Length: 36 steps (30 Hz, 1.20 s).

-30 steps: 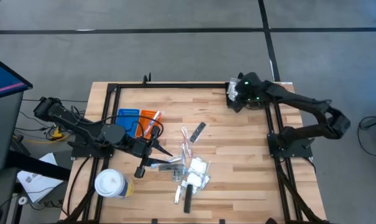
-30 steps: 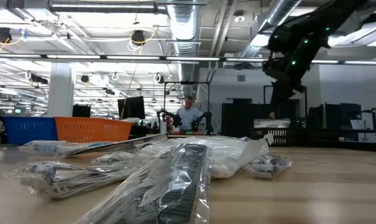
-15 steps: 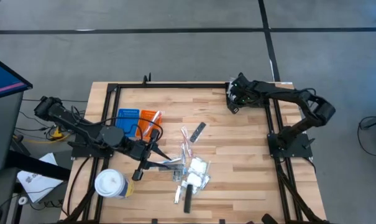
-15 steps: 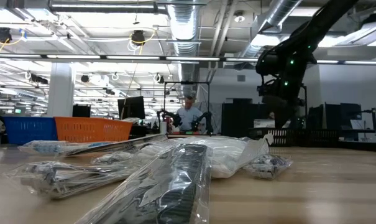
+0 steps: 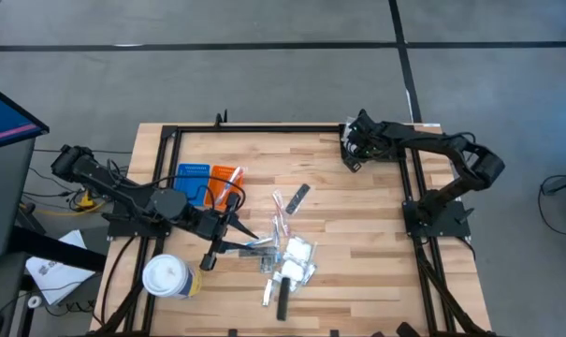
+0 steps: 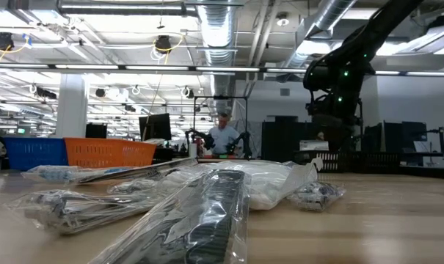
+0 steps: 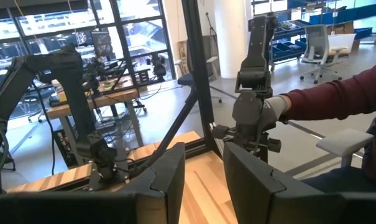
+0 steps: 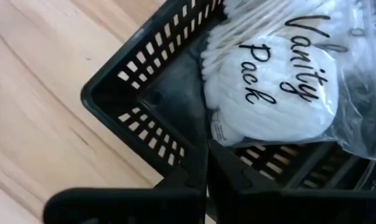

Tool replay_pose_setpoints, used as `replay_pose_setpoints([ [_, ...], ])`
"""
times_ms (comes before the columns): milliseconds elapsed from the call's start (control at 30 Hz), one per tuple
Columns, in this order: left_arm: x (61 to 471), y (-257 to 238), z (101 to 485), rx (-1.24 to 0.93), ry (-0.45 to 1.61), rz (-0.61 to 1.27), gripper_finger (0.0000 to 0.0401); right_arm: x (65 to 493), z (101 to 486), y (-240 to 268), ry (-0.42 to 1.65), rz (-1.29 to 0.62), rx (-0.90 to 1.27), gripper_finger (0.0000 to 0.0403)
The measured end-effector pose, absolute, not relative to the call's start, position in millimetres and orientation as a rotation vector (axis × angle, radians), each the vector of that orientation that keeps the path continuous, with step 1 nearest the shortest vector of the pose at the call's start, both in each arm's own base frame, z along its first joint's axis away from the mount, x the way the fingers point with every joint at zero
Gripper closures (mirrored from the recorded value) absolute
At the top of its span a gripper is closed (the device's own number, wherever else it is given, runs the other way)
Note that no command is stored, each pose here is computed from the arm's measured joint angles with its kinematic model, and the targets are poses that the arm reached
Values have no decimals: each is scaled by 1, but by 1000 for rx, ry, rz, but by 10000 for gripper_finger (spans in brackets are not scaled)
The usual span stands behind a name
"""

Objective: Pick & Place Travel size toiletries
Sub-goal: Put the cotton pack into the left black bin

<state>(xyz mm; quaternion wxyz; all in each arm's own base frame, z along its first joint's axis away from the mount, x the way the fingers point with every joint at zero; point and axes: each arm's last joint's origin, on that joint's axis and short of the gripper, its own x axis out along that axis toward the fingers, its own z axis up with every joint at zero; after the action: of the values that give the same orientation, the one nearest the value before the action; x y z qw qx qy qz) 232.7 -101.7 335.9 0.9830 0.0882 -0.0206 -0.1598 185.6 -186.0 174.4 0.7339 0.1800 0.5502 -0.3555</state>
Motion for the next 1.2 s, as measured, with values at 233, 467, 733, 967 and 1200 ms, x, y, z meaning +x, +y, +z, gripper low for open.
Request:
replay_pose_setpoints([
  [233, 233, -102, 336, 177, -41, -321, 297, 186, 159, -192, 1278, -792, 423, 403],
  [467, 233, -102, 336, 177, -41, -322, 297, 198, 144, -201, 1316, -840, 371, 403],
  [733, 233, -102, 335, 184, -36, -322, 297, 211, 160, -208, 1259, -951, 273, 403],
  [967, 233, -102, 335, 184, -35, -322, 297, 217, 166, -209, 1232, -984, 259, 403],
  [1200, 233, -102, 335, 184, -34, -322, 297, 214, 164, -203, 1286, -955, 316, 403],
])
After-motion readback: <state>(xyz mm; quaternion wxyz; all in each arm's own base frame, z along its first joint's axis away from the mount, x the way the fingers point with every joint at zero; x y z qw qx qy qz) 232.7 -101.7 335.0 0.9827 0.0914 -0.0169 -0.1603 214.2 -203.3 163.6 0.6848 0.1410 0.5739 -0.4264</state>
